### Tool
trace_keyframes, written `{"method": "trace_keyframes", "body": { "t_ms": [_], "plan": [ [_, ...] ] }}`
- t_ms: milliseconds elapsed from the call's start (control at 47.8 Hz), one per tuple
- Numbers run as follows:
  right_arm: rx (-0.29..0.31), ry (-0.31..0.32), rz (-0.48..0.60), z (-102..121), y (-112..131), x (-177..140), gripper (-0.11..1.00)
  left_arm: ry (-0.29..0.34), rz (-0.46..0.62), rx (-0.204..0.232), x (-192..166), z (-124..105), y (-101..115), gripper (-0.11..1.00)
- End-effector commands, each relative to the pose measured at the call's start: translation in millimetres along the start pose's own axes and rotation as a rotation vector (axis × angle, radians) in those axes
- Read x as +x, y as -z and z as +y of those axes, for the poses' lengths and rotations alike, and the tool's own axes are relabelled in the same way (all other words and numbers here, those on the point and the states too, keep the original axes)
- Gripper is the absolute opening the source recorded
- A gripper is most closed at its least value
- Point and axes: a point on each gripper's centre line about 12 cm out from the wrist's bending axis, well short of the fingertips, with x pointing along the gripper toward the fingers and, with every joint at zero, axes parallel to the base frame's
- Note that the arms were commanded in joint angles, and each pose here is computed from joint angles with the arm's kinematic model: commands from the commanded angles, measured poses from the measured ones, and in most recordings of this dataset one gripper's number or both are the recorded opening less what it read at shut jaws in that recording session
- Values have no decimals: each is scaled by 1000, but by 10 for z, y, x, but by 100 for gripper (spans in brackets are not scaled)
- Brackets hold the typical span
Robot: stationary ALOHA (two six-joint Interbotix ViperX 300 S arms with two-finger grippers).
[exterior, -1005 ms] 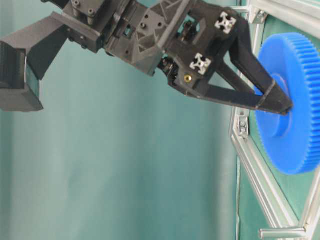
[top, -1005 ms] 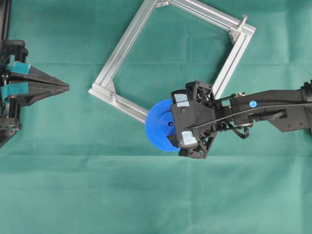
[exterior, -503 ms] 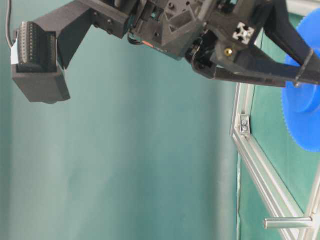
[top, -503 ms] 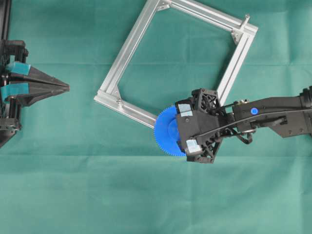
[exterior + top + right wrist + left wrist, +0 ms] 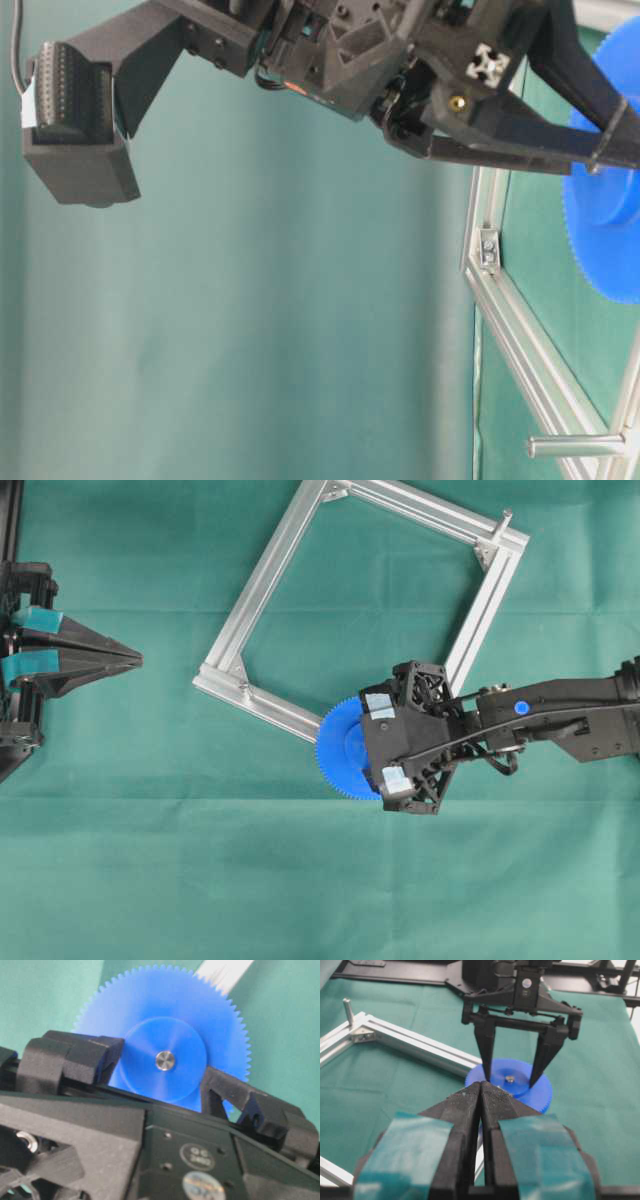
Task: Find the location of the shaft and insert the gear.
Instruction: 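Align the gear's center hole over the shaft and lower it down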
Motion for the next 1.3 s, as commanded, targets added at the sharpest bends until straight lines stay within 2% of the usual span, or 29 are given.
{"method": "trace_keyframes", "body": {
  "t_ms": [0, 1277],
  "plan": [
    [-12, -30, -53, 103, -110, -160, 69, 1, -28, -3, 12, -6, -121, 2],
    [-8, -39, -76, 110, -146, -254, 71, 1, -26, -3, 9, -7, -120, 2]
  ]
}}
